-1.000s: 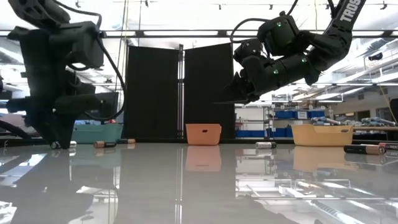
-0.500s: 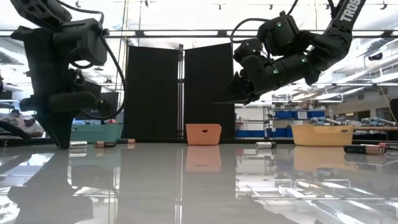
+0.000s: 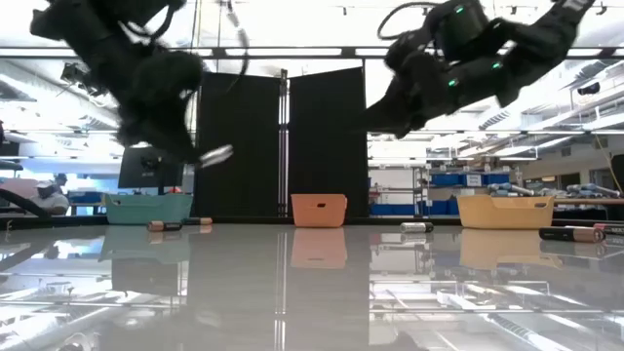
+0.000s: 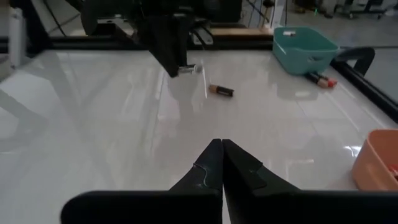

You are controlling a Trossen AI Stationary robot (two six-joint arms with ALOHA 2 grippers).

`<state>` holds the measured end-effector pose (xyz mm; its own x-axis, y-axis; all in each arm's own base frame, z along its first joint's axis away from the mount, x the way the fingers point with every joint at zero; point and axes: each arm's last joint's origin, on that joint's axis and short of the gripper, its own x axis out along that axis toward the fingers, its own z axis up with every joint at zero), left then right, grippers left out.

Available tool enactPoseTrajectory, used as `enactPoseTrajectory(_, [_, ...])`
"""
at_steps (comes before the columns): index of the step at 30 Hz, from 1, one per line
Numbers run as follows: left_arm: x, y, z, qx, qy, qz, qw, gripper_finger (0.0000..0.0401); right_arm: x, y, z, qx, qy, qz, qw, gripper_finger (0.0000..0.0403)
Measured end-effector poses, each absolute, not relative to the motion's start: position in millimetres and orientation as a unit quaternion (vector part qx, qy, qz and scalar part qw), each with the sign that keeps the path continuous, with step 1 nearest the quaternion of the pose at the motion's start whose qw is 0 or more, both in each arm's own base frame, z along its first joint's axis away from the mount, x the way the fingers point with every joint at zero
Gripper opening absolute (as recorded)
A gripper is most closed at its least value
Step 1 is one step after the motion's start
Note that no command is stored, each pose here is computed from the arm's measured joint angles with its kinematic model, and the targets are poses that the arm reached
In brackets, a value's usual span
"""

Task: Sort batteries
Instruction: Put the bottom left silver battery into the yellow container

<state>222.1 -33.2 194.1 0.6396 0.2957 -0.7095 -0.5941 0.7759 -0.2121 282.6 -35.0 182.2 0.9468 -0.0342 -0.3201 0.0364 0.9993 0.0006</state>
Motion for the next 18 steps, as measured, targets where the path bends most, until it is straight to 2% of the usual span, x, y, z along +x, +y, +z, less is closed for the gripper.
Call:
enactPoseTrajectory(5, [239, -23, 199, -0.187, 0.207, 0.173, 0.945, 0.0043, 255, -26, 183, 0.027, 0.118, -0.013, 0.993, 0.0023])
enactPoseTrajectory(10, [243, -8, 200, -0.174, 0.090, 0.097, 0.976, 0.0043, 239, -19, 176, 0.070, 0.049, -0.003, 0.996, 0.0023])
enactPoseTrajectory(18, [263, 12, 196, -0.113, 0.031, 0.042, 0.992, 0.0043, 258, -18, 182, 0.113, 0.012, -0.003, 0.993, 0.0036])
